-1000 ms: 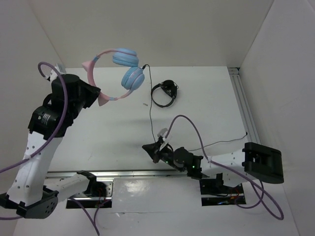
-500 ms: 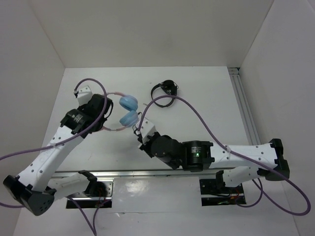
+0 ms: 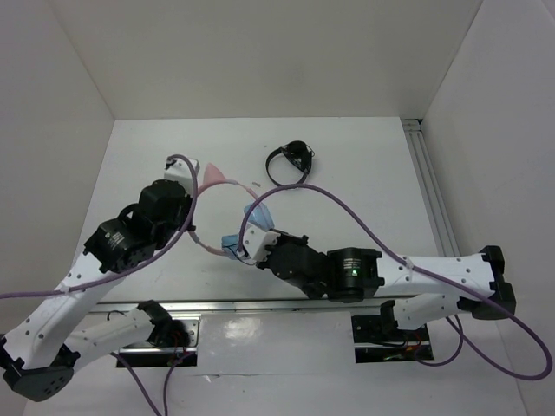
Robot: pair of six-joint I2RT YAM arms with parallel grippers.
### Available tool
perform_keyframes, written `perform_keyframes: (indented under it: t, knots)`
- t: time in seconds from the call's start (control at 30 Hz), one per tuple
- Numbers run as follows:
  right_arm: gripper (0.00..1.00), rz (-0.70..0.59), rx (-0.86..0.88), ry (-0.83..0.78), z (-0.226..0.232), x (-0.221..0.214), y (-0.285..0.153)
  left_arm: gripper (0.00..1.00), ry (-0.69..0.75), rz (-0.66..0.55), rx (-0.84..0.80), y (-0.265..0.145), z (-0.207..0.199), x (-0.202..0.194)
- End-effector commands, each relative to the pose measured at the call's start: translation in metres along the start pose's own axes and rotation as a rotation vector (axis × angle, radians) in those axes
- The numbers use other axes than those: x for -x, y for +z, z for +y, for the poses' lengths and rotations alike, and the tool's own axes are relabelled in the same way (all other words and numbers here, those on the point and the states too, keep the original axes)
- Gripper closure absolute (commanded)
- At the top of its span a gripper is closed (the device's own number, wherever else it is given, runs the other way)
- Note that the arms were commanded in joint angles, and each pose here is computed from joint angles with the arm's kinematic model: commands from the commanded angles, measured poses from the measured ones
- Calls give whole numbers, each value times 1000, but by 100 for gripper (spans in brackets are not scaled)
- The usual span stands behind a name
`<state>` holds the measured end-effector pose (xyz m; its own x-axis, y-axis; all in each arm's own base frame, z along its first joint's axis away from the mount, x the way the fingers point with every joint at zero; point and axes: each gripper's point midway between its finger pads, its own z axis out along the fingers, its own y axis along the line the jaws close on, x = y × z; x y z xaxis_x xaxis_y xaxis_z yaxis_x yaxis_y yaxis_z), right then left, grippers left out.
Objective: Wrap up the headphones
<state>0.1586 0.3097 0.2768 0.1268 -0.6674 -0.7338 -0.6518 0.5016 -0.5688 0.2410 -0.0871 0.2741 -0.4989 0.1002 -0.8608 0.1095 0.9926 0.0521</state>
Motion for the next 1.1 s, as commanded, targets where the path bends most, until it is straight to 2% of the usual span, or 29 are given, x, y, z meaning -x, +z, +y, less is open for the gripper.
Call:
perform_keyframes:
  t: [0.0,0.17,0.2,0.3,0.4,0.43,0.6,0.73,1.07]
  knots:
    - [100,-50,-173,-7,-45,12,-15,100,91,-69,-167,-12,-34,13]
    - [100,-33,-309,-17,-79,3,-18,100,114,-38,-207,-18,-42,-9]
    - [100,-65,-365,27,-101,5,-18,100,132,-28,-226,-18,-43,-16]
    - [100,-92,-376,63,-114,1,-10,100,111,-84,-254,-31,-39,-10]
    - [100,-105,-391,96,-134,1,4,100,109,-85,-291,-35,-44,-10]
    - [100,-74,-404,92,-141,-6,15,100,110,-82,-308,-35,-47,-11]
    - [100,-121,-337,140,-147,4,44,100,123,-71,-418,-40,-66,-15]
    - [100,-140,-300,151,-138,10,61,100,132,-59,-434,-38,-71,-19]
    - [100,-234,-260,198,-132,48,62,100,108,-43,-456,-28,-87,-14]
